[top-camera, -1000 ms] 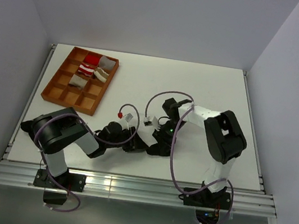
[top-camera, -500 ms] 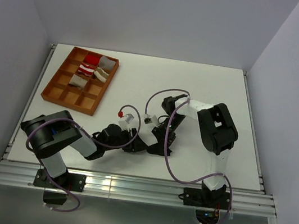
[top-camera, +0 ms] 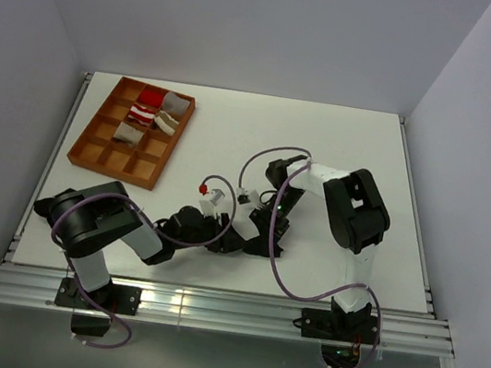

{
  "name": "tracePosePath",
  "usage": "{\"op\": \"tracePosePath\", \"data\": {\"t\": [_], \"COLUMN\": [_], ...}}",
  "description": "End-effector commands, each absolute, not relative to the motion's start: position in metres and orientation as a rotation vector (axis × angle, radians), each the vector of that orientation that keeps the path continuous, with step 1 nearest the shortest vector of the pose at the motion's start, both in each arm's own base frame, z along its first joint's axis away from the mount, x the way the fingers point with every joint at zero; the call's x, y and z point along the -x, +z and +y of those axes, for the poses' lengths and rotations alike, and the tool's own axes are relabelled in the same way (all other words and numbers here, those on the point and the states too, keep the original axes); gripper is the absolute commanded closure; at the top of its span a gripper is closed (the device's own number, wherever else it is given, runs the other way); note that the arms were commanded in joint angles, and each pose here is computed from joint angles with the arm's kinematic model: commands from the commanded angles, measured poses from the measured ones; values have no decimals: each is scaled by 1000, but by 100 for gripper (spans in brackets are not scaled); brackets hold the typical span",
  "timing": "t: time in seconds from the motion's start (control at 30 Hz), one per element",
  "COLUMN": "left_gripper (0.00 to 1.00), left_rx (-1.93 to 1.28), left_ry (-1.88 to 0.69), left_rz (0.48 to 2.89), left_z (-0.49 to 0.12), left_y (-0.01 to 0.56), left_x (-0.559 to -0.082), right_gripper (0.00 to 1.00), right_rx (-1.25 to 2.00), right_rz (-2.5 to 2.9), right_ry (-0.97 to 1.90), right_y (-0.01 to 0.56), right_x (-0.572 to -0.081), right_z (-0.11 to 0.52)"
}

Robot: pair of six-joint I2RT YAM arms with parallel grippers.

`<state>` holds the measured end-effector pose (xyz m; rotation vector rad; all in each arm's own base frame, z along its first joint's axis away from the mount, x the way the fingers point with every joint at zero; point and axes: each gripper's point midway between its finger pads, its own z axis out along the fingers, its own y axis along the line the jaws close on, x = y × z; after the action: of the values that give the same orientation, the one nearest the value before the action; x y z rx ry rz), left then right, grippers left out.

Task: Roll the socks
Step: Roll the sock at the center of the board.

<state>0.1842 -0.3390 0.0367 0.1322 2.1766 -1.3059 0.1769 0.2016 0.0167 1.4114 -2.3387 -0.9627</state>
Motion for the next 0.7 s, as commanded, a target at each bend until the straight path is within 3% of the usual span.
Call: {"op": "tracePosePath", "data": {"t": [0.0, 0.67], "left_gripper": [45, 44], "left_rx": [-203, -186], "left_ry": [-1393, -1470], "left_rz": [2093, 2061], "left_z": [-353, -357], "left_y": [54, 59], "left_x": [-179, -172], "right_gripper": [84, 84], "right_rx": [-1463, -1445], "right_rz": [-2365, -2391], "right_ry": [-813, -786], "right_y": [-11, -13], "right_x": [-192, -195], "right_z": [189, 188]}}
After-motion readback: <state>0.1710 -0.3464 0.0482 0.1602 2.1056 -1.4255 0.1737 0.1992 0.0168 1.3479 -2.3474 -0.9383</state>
